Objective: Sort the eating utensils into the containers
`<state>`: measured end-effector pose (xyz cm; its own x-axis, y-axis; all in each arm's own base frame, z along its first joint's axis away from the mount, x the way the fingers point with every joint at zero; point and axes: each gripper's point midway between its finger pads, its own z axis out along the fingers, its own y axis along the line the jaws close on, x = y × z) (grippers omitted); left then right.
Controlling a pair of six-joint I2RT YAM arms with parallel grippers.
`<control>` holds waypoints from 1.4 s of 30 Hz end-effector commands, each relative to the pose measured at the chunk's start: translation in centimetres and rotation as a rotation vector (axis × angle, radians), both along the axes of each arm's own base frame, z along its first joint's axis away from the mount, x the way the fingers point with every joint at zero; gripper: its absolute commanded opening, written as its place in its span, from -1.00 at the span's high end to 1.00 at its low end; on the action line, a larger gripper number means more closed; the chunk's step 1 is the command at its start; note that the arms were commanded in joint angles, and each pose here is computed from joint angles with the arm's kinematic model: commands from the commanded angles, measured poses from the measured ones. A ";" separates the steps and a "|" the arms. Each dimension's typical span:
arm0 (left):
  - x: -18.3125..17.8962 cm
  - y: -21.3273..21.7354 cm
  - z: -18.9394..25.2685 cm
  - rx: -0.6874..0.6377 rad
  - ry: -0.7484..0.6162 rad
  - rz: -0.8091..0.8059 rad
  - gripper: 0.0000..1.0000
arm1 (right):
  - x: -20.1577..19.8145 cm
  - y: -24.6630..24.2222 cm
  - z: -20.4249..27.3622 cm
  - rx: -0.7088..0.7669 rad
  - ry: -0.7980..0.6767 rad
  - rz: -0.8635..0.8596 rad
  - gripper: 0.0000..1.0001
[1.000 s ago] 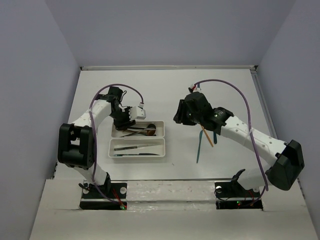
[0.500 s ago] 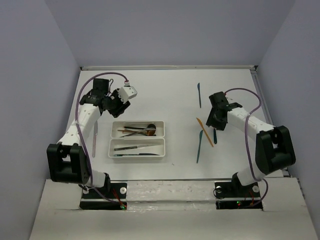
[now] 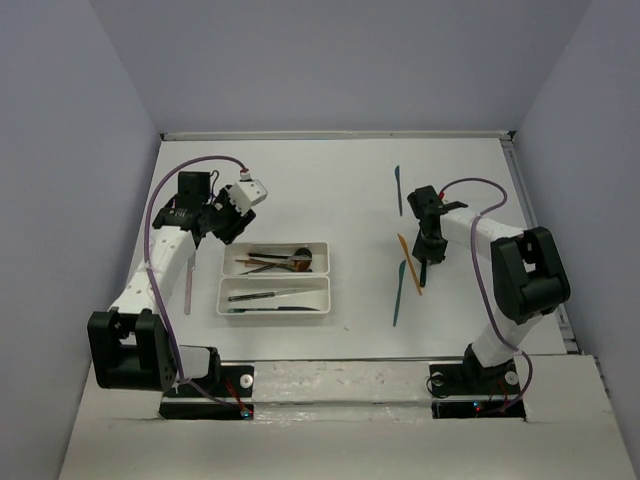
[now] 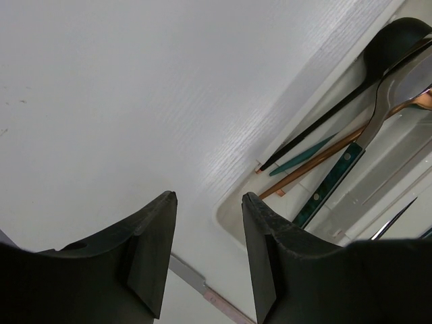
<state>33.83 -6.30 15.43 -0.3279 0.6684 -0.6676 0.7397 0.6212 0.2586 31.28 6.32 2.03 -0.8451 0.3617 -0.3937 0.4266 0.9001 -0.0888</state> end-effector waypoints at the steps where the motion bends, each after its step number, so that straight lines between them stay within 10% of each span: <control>1: -0.2 -0.1 1.4 -0.020 -0.051 -0.001 -0.11 | -0.4 -1.3 -1.7 -0.064 0.048 -0.035 0.31; 8: -0.5 -0.3 1.8 -0.028 -0.058 -0.011 -0.12 | 0.1 -0.9 -2.1 -0.050 0.052 -0.020 1.00; 20: -2.0 -3.5 5.2 -0.170 -0.065 -0.069 -0.14 | 3.8 -1.2 10.0 -0.052 -0.269 -0.029 1.00; 29: -7.2 -14.6 12.6 -0.480 -0.107 -0.302 -0.32 | 2.2 16.0 26.6 0.377 -0.814 0.212 1.00; 42: -8.0 -18.4 13.3 -0.686 -0.028 -0.309 -0.50 | -0.9 27.7 31.8 0.685 -0.929 0.382 1.00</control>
